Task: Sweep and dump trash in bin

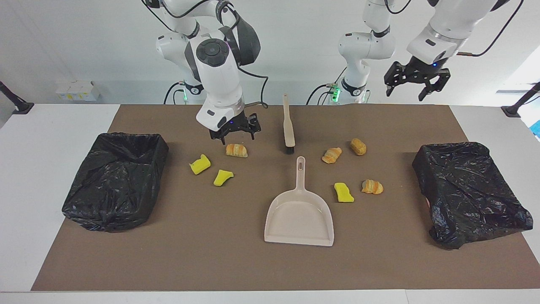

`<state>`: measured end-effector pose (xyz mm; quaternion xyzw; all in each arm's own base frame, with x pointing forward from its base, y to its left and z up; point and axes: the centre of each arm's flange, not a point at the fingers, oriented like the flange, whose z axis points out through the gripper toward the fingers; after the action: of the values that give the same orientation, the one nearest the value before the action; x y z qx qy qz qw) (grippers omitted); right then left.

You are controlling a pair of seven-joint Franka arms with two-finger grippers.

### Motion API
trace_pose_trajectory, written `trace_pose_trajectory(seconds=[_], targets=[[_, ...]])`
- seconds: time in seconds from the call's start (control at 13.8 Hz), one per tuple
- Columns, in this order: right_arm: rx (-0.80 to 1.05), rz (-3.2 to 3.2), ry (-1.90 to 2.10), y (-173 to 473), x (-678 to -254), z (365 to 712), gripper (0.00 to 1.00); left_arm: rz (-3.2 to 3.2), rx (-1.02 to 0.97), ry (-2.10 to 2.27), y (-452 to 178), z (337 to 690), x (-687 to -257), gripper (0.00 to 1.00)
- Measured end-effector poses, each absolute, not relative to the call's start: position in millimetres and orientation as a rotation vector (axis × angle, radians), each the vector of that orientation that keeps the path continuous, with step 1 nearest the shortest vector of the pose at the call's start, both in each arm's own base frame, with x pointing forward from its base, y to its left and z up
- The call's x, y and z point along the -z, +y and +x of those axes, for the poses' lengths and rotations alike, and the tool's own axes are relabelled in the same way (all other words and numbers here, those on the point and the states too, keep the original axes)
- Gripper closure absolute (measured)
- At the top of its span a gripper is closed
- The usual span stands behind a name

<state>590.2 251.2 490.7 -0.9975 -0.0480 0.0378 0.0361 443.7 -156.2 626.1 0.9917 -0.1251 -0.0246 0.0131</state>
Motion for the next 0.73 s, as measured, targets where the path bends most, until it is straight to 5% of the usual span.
trace_pose_trajectory(seconds=[0.73], targets=[[0.06, -2.922, 0.062, 346.2, -427.6, 621.7, 0.03, 3.106, 0.067, -0.382, -292.3, 331.9, -502.6, 0.0]])
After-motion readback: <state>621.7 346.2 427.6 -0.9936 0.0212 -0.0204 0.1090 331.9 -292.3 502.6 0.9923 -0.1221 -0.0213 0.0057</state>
